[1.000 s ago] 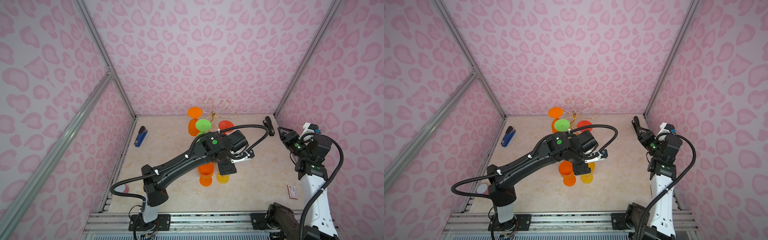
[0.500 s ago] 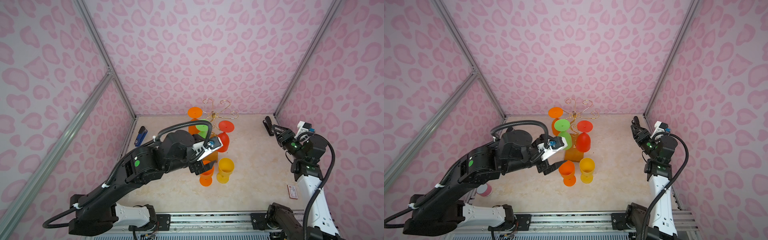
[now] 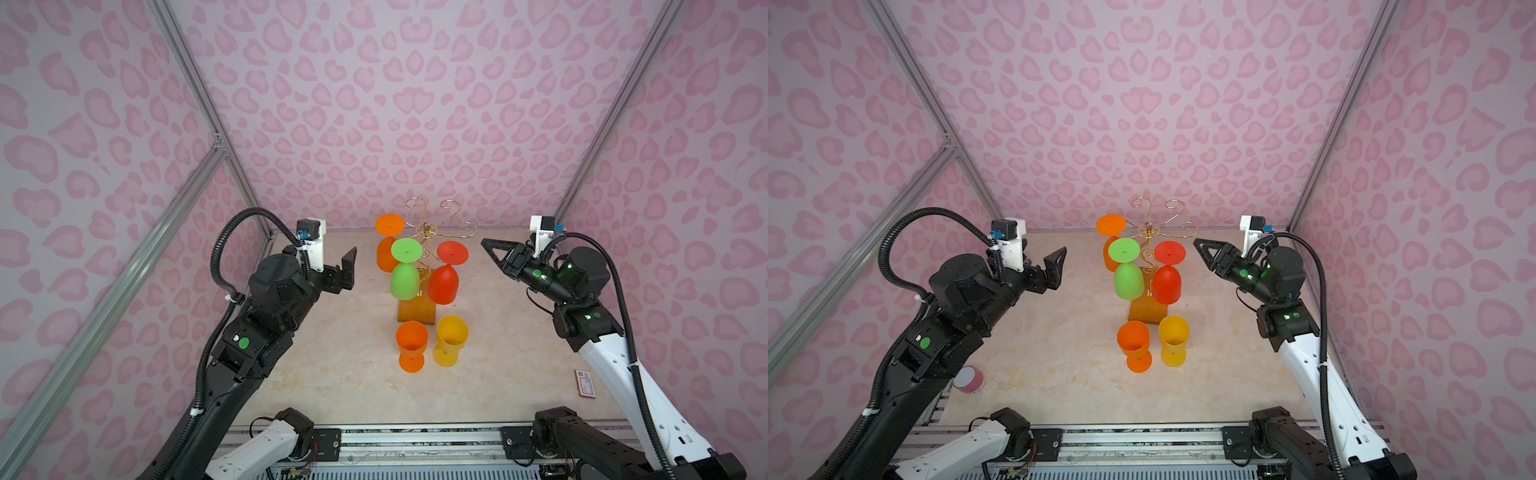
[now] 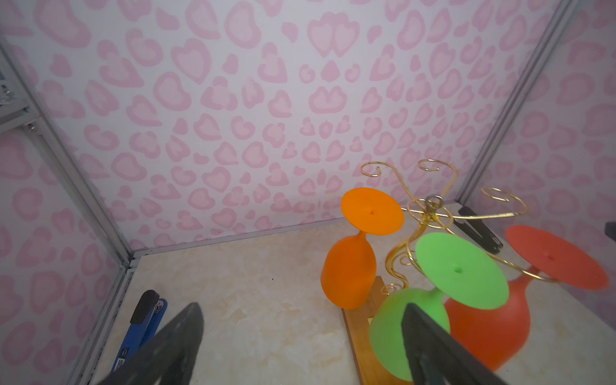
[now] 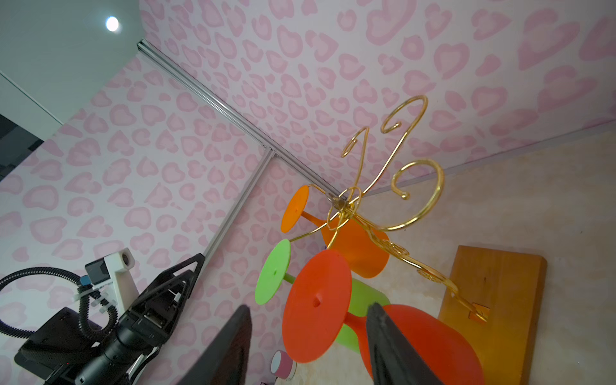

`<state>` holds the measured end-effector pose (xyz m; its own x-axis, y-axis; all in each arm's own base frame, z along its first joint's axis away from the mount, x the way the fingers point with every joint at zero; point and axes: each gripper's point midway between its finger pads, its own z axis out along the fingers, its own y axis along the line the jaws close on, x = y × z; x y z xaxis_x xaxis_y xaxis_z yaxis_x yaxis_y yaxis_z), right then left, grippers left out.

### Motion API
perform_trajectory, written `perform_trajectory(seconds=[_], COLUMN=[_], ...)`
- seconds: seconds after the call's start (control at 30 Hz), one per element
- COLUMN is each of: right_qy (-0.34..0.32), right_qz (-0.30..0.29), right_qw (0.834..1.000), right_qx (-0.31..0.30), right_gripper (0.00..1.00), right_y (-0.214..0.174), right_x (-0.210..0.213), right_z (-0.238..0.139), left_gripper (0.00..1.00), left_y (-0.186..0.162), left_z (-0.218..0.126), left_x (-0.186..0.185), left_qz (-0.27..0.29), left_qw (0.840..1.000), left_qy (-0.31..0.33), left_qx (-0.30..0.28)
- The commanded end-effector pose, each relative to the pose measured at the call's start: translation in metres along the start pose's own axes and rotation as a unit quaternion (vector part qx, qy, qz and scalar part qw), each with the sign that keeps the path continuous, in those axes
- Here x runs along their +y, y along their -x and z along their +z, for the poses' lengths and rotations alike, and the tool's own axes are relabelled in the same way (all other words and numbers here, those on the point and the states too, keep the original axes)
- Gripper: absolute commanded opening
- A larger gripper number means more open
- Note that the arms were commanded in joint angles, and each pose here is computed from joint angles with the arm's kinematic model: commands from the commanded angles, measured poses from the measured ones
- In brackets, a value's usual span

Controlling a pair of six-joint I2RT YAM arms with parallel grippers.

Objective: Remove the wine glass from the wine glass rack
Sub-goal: 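Open the left gripper and raise it away from the yellow glass, then reach the right gripper to the red glass base on the rack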

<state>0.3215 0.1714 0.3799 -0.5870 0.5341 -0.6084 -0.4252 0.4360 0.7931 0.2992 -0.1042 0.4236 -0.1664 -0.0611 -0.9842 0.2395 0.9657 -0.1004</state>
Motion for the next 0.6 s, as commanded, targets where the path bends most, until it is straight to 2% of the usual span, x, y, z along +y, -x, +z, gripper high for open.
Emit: perform_trajectory(seconds=[0.0, 0.33, 0.57], right_qy=[-0.018, -0.015, -0.004], right_qz=[-0.01, 0.003, 0.005], right_qw=[1.0, 0.999, 0.999], right_qx=[0.009, 0.034, 0.034], right_gripper=[0.56, 0.53, 0.48], right_y=[-0.008, -0.022, -0.02], right_x=[-0.009, -0.014, -0.01], right_z=[0.007, 0.027, 0.034], left_gripper=[0.94, 0.94, 0.94], left_y=[0.017, 0.007, 0.002], left_z=[0.003, 0.019, 0.023], left_x=[-0.011, -0.006, -0.009], left_qz=[-0.063, -0.081, -0.084], left_qw=[0.996, 0.995, 0.994], left_qy=[-0.054, -0.06, -0.072], left_qx=[-0.035, -0.027, -0.022])
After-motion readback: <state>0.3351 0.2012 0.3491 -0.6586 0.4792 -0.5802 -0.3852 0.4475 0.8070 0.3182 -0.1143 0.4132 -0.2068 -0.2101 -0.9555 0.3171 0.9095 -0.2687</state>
